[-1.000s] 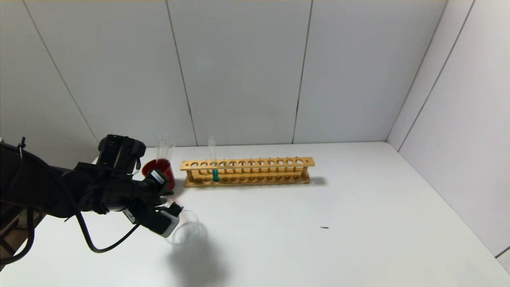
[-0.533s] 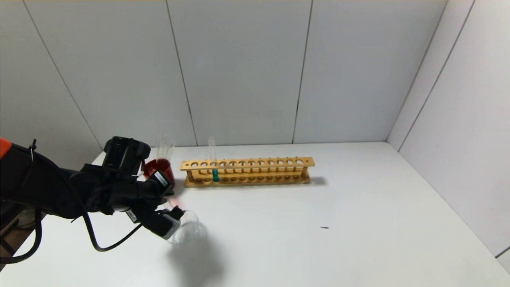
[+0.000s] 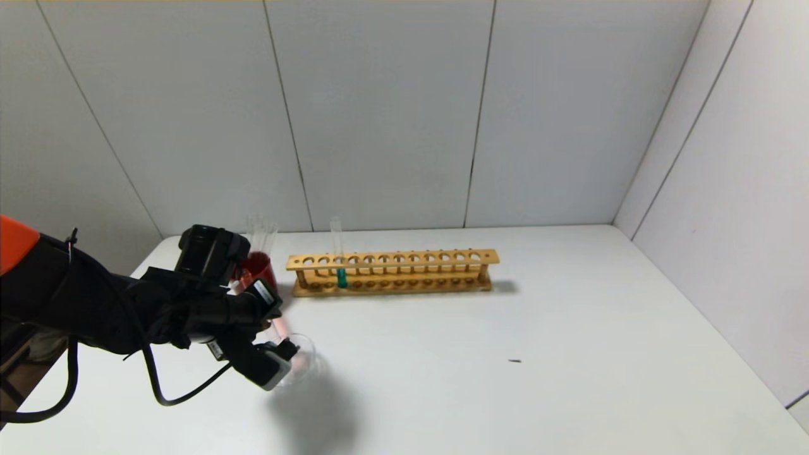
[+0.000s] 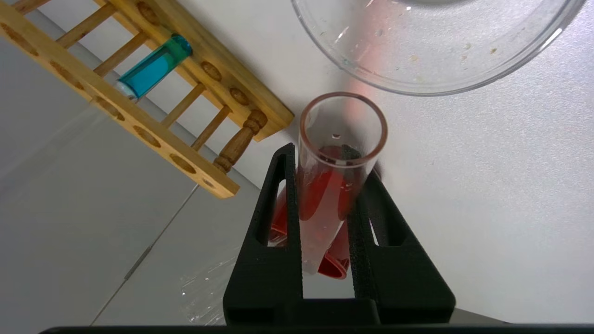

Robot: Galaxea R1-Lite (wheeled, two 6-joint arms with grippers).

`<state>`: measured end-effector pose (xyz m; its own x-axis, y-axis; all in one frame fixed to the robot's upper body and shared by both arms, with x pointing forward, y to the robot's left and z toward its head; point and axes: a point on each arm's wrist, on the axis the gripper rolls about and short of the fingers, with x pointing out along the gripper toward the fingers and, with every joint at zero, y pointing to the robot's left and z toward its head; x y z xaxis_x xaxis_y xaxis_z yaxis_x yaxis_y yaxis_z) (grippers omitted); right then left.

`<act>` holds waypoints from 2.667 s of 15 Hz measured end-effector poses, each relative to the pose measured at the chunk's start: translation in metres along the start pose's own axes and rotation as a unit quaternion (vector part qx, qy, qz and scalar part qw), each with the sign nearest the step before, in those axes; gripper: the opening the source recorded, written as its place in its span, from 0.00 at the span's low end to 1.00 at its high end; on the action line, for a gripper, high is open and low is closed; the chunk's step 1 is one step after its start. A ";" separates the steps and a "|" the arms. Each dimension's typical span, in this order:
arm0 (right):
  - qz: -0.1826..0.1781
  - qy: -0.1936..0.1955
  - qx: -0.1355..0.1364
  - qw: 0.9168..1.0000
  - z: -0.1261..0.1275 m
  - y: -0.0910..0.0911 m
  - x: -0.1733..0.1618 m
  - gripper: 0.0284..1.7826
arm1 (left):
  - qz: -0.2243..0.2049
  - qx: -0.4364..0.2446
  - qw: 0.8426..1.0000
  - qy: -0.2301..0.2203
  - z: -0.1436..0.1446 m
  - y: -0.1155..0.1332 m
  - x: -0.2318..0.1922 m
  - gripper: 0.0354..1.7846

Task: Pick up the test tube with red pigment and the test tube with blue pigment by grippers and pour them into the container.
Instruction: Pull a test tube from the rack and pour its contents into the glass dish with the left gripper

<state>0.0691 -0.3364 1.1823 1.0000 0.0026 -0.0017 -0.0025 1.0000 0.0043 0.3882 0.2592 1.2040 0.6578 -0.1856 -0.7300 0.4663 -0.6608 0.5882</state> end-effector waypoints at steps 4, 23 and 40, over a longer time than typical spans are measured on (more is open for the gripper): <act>0.000 0.000 0.000 1.000 0.000 0.000 0.000 0.98 | -0.008 0.011 1.000 -0.004 0.003 -0.004 0.001 0.17; 0.000 0.000 0.000 1.000 0.000 0.000 0.000 0.98 | 0.027 0.065 0.997 0.041 -0.003 0.002 0.003 0.17; 0.000 0.000 0.000 1.000 0.000 0.000 0.000 0.98 | 0.034 0.092 0.994 0.049 -0.003 0.003 -0.007 0.17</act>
<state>0.0691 -0.3364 1.1823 1.0000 0.0026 -0.0017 -0.0025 1.0000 0.0047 0.3870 0.2606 1.2118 0.7421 -0.1689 -0.6487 0.3083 -0.7732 0.5541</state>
